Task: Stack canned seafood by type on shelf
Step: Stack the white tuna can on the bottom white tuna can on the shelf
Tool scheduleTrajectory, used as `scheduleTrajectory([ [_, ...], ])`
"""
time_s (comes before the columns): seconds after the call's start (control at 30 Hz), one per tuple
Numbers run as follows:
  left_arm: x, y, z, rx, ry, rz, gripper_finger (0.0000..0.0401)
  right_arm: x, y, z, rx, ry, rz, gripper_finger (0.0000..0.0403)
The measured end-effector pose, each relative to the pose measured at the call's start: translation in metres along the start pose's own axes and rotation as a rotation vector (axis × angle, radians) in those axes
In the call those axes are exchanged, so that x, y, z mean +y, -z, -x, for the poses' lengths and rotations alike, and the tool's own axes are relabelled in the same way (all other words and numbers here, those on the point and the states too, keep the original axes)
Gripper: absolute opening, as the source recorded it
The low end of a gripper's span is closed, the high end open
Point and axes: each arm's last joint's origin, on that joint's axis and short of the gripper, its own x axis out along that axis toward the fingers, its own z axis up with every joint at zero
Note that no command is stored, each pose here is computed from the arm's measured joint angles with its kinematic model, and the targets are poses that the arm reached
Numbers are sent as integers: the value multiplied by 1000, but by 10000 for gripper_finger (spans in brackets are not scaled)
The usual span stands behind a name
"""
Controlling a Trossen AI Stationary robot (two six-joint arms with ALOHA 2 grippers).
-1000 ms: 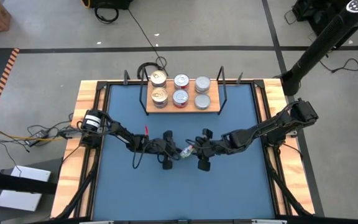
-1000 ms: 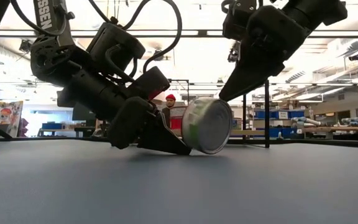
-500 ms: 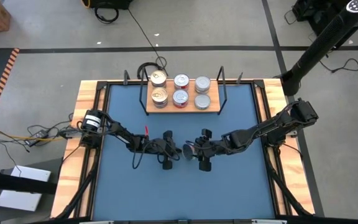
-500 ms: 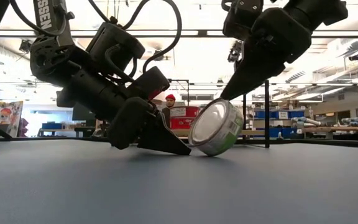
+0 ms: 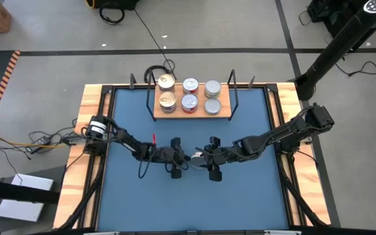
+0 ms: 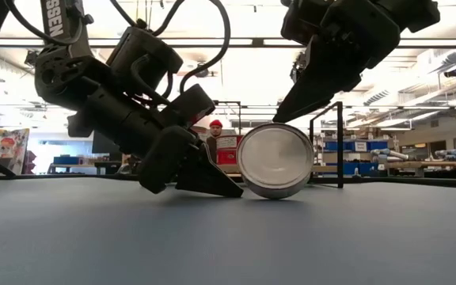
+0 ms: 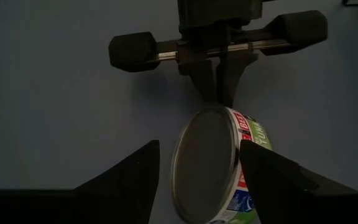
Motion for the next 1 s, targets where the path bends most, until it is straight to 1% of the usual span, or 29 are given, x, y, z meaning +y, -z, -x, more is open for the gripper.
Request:
scheduleTrajectory([
  [0.23,0,-3,0,-45,-21,10,4,5,-2,1,-16,-75,7,224],
  [0.5,0,-5,0,-72,-26,-2,4,21,3,4,-14,-111,85,222],
  [0.57,-1,-6,1,-74,-26,-7,4,23,3,5,-18,-93,66,222],
  [0.73,-4,-6,1,-78,-20,-15,4,21,5,5,-21,-6,-46,225],
  [0.83,-8,-6,2,-80,-16,-20,4,19,9,5,17,31,-69,234],
  [1.0,-18,-6,4,-85,14,-34,4,17,12,5,49,46,-99,255],
])
